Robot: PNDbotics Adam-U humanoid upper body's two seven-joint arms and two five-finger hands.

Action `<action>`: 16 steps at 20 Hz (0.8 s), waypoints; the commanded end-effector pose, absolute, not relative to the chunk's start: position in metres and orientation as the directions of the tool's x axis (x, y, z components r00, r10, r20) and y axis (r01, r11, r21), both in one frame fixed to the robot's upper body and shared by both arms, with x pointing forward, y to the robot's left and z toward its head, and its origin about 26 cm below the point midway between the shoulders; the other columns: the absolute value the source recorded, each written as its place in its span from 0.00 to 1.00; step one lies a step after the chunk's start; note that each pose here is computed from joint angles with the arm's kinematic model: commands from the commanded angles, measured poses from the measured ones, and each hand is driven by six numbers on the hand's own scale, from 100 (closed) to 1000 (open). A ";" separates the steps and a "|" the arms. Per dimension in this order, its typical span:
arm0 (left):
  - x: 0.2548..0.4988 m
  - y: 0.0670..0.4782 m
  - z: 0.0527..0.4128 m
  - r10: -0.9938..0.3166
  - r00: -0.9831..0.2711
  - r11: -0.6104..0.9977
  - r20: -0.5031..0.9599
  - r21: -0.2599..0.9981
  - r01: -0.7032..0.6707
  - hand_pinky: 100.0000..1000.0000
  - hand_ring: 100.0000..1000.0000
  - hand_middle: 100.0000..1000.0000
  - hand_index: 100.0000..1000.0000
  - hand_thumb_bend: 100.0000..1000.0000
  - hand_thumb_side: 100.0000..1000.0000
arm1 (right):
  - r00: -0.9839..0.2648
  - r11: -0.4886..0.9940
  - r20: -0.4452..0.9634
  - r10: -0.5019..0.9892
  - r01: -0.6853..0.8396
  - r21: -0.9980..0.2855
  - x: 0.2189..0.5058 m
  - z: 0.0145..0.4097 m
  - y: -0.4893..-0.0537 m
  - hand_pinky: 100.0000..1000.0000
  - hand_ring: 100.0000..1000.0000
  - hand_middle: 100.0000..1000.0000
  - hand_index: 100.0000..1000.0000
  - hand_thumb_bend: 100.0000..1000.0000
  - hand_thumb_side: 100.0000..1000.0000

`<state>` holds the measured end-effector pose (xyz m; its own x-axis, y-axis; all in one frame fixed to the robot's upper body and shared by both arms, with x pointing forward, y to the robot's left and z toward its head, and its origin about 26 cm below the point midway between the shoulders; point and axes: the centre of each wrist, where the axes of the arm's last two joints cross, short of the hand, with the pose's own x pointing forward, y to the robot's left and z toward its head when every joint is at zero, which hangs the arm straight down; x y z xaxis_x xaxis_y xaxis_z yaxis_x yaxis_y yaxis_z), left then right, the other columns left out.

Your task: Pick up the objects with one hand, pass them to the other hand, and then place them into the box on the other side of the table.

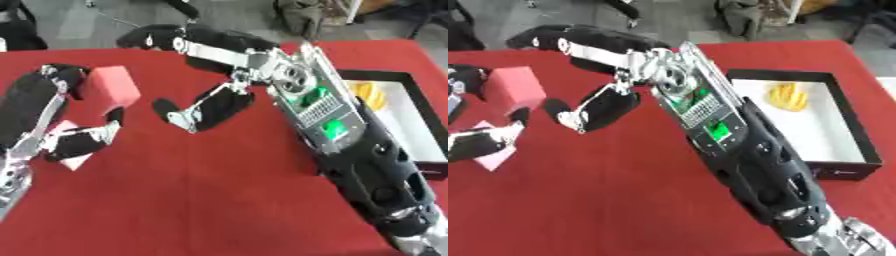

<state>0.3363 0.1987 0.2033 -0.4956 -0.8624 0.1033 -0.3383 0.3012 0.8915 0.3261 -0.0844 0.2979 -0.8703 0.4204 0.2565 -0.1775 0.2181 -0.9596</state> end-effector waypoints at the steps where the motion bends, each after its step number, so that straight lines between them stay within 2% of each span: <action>1: 0.332 0.195 0.213 -0.845 -0.530 0.310 0.073 0.874 -0.373 0.57 0.44 0.38 0.48 0.00 0.29 | -0.871 0.193 0.220 0.439 -0.148 -0.970 0.329 0.303 -0.079 1.00 1.00 0.99 1.00 0.00 0.00; 16: 0.325 0.183 0.219 -0.803 -0.594 0.357 0.050 0.838 -0.413 0.57 0.44 0.37 0.48 0.00 0.28 | -0.855 0.139 0.197 0.480 -0.148 -0.979 0.343 0.294 -0.070 1.00 1.00 0.99 1.00 0.00 0.00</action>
